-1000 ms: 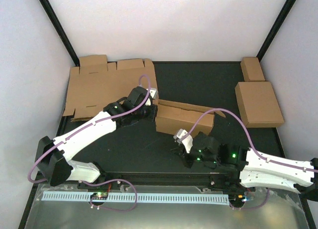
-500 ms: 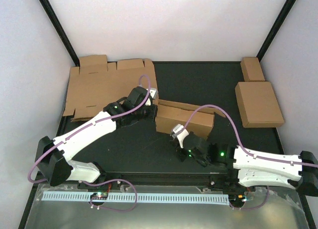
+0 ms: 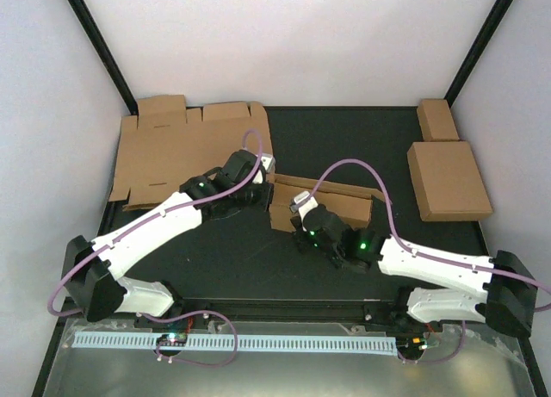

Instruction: Fold the paper box

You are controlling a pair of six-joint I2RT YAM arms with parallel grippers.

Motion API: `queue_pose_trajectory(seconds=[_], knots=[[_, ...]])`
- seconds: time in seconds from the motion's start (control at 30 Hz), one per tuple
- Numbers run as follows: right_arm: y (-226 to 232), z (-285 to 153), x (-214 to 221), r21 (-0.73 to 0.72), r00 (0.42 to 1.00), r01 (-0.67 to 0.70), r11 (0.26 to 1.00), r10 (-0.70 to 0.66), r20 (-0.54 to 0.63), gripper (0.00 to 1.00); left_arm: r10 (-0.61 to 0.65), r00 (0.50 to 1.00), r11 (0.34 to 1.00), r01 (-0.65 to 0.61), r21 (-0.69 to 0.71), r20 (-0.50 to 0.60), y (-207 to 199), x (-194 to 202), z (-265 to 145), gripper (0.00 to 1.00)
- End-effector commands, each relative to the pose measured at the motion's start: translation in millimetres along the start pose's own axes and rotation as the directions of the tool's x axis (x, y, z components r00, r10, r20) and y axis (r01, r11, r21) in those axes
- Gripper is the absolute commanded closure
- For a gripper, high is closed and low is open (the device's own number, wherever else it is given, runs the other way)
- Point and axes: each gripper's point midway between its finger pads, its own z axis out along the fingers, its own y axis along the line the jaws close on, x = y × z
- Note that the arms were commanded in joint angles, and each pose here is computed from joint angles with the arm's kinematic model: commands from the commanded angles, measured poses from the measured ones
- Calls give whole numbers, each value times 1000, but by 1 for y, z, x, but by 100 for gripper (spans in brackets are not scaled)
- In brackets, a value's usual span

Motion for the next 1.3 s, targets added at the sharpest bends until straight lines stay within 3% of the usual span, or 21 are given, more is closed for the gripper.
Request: queue_pose_trajectory(seconds=[0.0, 1.27], knots=[[4, 6, -30, -31, 998, -14, 999, 16, 61, 98, 10, 989, 999, -15, -31, -149, 5, 34, 7, 98], [-17, 26, -52, 18, 997, -43, 999, 42, 64, 98, 0, 985, 999, -6, -33, -174, -1, 49, 0, 98]])
